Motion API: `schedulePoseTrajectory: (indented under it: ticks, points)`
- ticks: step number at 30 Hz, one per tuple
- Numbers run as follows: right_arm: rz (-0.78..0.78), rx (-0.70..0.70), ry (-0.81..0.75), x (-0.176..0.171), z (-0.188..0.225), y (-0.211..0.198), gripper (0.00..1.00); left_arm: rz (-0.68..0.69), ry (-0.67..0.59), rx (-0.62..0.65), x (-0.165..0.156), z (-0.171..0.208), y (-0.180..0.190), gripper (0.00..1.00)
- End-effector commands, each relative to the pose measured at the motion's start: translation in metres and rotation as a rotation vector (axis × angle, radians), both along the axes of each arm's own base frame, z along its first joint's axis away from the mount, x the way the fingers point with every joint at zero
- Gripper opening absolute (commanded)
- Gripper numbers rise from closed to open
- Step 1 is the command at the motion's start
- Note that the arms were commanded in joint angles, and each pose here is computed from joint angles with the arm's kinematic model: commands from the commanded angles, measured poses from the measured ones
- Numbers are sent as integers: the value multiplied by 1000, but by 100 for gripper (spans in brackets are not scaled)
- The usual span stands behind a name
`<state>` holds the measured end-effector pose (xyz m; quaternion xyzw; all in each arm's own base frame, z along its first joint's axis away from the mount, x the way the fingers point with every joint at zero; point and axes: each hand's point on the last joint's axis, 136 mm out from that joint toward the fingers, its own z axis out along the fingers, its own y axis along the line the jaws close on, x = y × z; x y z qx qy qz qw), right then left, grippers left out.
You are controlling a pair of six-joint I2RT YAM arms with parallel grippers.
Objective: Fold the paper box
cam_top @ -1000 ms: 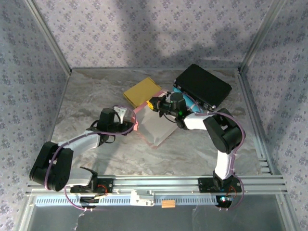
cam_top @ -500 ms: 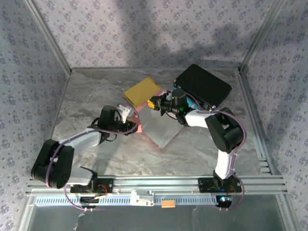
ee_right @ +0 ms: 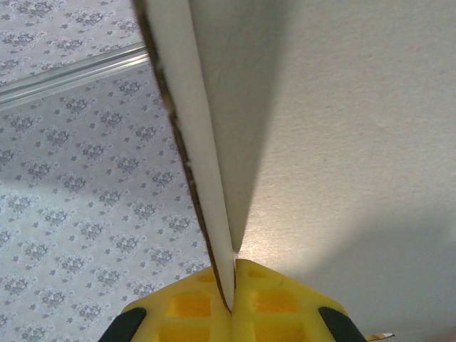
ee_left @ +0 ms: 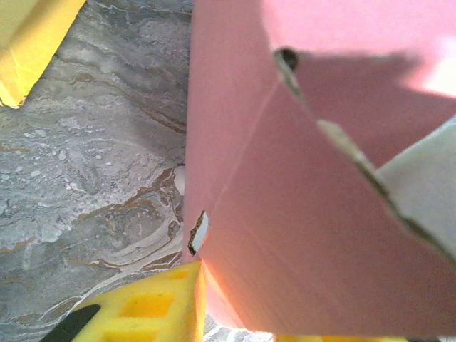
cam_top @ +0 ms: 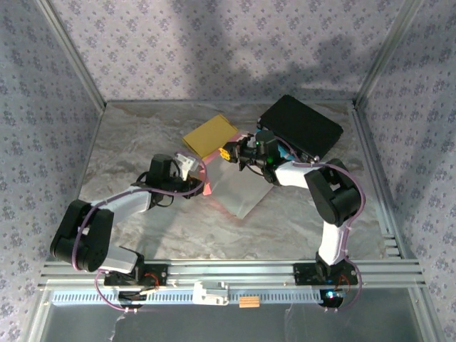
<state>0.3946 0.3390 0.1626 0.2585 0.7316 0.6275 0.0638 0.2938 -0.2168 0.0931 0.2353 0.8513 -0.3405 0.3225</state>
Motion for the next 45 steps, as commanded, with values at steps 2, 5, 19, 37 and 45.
schedulePoseTrajectory:
  ticks: [2, 5, 19, 37, 45]
  points:
    - [63, 6, 51, -13, -3, 11, 0, 14, -92, -13, 16, 24, -2, 25]
    - [62, 9, 53, -15, -3, 11, 0, 22, -95, -4, 16, 25, 0, 24]
    - [-97, 3, 5, -16, 2, 12, 0, 198, -84, 106, 21, -3, 0, 26]
    - [-192, 28, -99, -16, 9, 7, 0, 235, -76, 56, 27, -5, -11, 32]
    - [-179, 20, -112, -16, 8, 0, 0, 156, -46, 37, 17, -7, -19, 34]
